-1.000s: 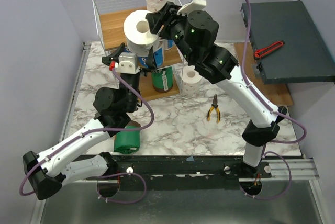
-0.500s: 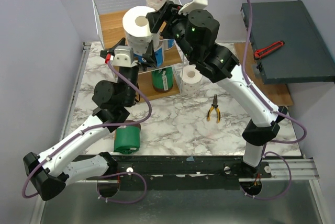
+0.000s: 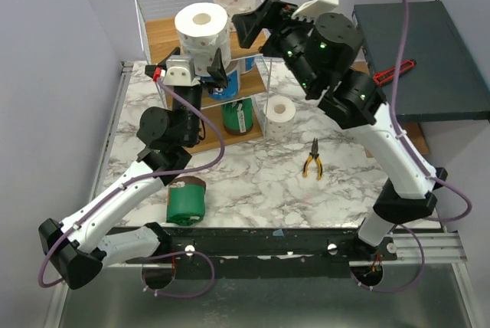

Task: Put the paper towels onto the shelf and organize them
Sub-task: Place the paper towel on the shelf.

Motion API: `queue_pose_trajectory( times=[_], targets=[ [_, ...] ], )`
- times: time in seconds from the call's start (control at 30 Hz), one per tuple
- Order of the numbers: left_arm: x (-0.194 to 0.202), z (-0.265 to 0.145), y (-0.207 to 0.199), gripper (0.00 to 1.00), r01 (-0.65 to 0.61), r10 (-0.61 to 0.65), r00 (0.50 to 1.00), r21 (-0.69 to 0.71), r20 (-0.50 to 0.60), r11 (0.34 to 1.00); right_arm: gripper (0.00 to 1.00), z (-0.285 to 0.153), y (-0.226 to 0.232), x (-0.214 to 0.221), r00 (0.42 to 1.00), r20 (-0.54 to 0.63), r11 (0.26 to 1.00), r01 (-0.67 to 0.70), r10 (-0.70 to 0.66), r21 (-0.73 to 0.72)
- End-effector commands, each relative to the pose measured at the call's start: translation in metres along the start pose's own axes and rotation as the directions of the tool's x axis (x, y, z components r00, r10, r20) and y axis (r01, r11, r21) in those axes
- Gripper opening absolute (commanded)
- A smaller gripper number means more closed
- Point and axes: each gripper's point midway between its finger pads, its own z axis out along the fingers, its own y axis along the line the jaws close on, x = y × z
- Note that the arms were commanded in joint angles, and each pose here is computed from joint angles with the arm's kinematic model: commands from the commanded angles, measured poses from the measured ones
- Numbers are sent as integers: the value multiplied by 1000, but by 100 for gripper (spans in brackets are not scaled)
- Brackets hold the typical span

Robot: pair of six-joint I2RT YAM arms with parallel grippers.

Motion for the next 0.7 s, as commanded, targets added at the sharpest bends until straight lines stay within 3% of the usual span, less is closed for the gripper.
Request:
queue_pose_trajectory(
  times=[0.0,0.33,0.67],
  targets=[
    [6,7,5,99,-19,18,999,-27,-32,999,91,-30,-5,-23,999,17,999,-31,31,-13],
    [4,21,13,99,-37,35,999,-53,-41,998,90,-89,-56,31,999,-35,999,-39,39,-16],
    [5,45,11,96,-68,65,996,-55,-59,996,90,-122,-100,131,968,-237,996,-83,87,29]
  ],
)
